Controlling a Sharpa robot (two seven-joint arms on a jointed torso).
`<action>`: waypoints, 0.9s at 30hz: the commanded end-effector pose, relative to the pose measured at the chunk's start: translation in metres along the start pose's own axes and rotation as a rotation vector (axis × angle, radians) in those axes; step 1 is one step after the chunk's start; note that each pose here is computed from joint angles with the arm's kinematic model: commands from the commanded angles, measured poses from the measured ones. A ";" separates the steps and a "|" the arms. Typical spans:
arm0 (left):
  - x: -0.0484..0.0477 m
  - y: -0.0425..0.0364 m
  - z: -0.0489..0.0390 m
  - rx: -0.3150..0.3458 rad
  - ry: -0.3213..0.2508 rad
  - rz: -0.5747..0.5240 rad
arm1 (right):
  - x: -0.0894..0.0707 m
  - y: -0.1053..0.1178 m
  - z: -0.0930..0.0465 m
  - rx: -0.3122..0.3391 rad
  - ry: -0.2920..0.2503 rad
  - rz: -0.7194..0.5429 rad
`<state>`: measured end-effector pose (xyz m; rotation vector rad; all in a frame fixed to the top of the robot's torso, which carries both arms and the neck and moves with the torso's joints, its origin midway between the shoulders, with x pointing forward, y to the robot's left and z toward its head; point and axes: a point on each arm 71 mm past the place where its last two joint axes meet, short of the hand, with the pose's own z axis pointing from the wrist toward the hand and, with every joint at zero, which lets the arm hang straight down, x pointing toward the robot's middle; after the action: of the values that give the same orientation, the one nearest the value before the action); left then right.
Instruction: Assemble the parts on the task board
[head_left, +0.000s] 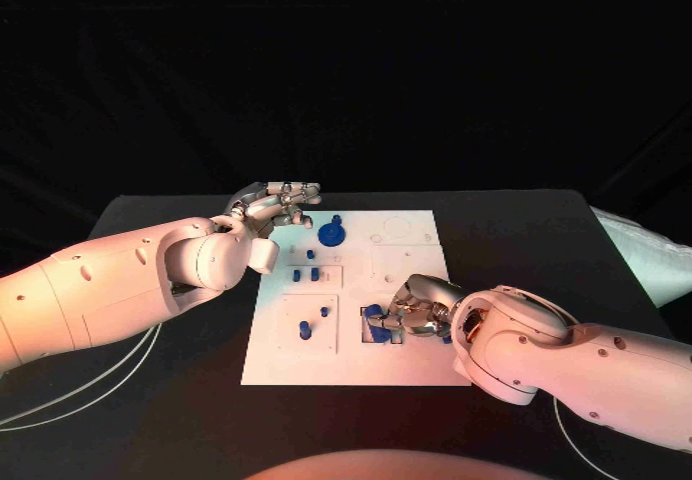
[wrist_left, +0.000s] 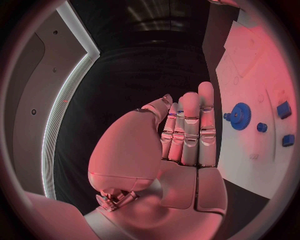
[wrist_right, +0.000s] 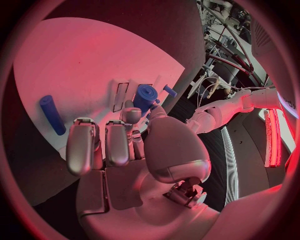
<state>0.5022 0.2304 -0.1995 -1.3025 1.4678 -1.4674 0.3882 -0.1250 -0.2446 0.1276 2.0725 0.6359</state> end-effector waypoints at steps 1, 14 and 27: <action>0.0031 -0.0002 0.0002 0.005 0.022 -0.006 | 0.001 0.000 0.001 0.000 0.003 -0.012; 0.0031 0.0001 0.0002 0.003 0.024 -0.006 | -0.002 0.002 0.002 -0.020 -0.046 -0.036; 0.0024 0.0003 0.0001 0.003 0.022 -0.006 | 0.002 0.006 -0.004 -0.067 -0.027 -0.108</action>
<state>0.5020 0.2304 -0.1999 -1.3032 1.4702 -1.4686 0.3851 -0.1240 -0.2417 0.0614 2.0200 0.6348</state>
